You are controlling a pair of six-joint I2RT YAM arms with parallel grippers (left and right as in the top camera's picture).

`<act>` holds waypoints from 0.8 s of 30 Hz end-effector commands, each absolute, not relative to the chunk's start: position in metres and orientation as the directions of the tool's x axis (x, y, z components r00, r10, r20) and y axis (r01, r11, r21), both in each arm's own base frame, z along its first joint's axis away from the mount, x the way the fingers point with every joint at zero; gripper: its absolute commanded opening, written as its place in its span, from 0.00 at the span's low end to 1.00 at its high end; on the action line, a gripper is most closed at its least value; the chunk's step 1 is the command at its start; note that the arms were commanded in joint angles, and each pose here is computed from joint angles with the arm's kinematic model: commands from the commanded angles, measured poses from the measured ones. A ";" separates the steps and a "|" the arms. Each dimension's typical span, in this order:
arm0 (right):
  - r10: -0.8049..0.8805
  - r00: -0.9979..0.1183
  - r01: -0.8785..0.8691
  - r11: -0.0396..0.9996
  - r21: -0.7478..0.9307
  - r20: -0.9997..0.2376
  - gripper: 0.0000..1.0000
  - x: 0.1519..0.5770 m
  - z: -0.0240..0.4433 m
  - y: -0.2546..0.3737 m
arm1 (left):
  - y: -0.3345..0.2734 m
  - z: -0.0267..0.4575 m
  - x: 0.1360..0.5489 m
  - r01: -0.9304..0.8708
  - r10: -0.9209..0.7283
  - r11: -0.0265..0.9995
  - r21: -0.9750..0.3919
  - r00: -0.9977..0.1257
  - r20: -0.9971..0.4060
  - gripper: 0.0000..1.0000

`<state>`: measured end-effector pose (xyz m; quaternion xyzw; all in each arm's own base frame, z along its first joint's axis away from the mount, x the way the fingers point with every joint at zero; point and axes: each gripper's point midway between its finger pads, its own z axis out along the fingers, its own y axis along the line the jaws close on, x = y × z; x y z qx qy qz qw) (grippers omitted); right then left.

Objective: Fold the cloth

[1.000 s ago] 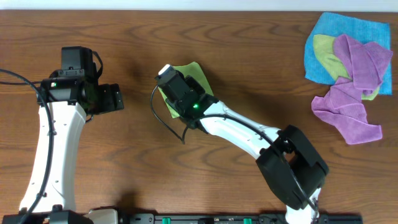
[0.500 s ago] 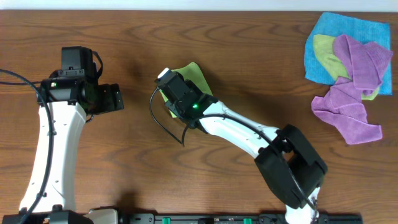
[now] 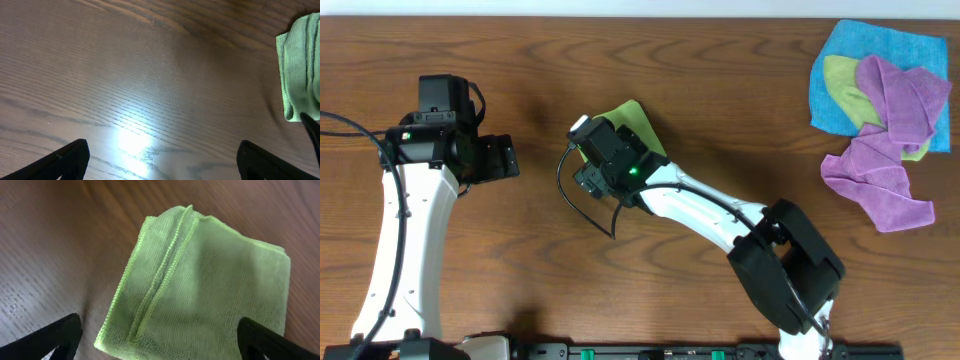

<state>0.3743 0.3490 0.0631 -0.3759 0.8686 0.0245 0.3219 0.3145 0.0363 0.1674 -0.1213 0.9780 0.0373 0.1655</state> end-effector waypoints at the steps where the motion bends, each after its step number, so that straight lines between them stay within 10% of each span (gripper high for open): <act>1: -0.645 -0.519 -0.681 0.709 -0.185 -0.562 0.99 0.368 0.053 0.352 | 0.040 0.165 0.313 -0.248 -0.219 0.967 0.051 -0.920 -0.326 0.95; 17: -0.779 -0.490 -0.788 0.588 -0.184 -0.391 0.99 0.345 0.034 0.321 | 0.040 0.165 0.313 -0.248 -0.219 0.967 0.051 -0.920 -0.326 0.95; 24: -0.847 -0.382 -0.845 0.482 -0.231 -0.370 0.70 0.348 0.029 0.324 | 0.040 0.165 0.315 -0.249 -0.219 0.967 0.050 -0.917 -0.333 0.95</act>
